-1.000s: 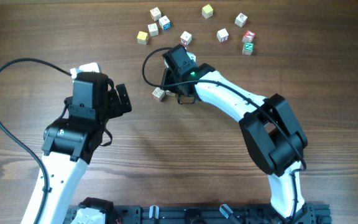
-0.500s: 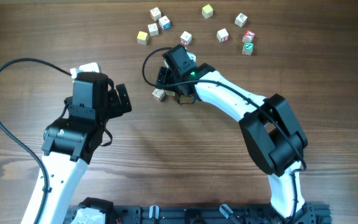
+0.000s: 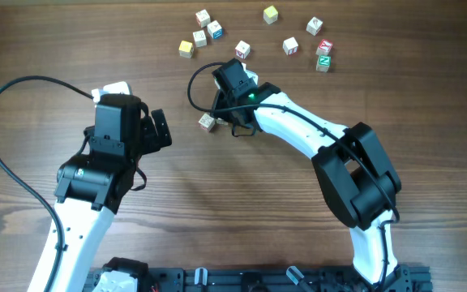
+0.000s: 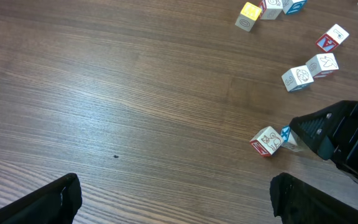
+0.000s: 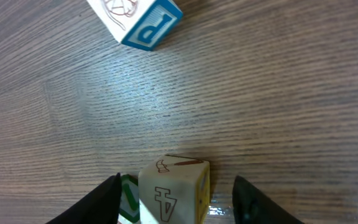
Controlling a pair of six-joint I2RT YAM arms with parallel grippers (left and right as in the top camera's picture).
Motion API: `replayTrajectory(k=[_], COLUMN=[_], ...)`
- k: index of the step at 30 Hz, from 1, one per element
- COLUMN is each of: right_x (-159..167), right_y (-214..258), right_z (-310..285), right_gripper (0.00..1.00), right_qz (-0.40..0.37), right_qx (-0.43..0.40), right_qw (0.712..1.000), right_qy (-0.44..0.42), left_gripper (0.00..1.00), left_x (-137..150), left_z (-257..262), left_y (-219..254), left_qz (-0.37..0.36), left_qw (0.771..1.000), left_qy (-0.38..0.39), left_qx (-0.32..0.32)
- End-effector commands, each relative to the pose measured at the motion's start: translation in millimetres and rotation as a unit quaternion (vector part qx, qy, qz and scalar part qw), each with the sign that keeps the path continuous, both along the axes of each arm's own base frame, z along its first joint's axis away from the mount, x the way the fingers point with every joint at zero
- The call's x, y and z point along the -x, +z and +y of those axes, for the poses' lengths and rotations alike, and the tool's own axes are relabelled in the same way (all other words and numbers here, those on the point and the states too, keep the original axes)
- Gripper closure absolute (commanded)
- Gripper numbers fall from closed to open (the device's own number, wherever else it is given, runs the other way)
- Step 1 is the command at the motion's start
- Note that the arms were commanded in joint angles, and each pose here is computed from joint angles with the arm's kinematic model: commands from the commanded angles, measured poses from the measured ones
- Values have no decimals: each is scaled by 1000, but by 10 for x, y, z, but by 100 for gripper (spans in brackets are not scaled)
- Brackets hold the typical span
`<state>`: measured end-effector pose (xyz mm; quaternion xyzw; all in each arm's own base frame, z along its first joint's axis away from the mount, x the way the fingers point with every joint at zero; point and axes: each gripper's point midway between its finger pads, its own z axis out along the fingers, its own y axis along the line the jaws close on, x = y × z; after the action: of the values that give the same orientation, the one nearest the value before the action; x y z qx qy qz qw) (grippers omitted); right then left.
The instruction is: Form a circle
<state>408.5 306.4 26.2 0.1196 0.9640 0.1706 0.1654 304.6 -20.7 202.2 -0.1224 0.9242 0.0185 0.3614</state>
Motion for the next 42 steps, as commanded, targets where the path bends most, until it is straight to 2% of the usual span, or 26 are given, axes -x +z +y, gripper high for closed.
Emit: replayTrajectory(k=[1, 13, 42], right_x=[27, 41, 82], right_y=[-91, -88, -73], right_z=[3, 26, 105], right_gripper=[46, 55, 56], right_qz=[15, 20, 42], right_qx=[-2, -9, -41], right_qw=[1000, 1000, 998], right_qy=[-12, -12, -31], left_gripper=[0, 0, 0], left_x=[-8, -8, -8], left_z=[29, 29, 28], left_y=[-1, -1, -1], left_qz=[-2, -2, -2], left_qw=[1000, 1000, 1000], left_qy=[10, 10, 10], left_qx=[0, 1, 1])
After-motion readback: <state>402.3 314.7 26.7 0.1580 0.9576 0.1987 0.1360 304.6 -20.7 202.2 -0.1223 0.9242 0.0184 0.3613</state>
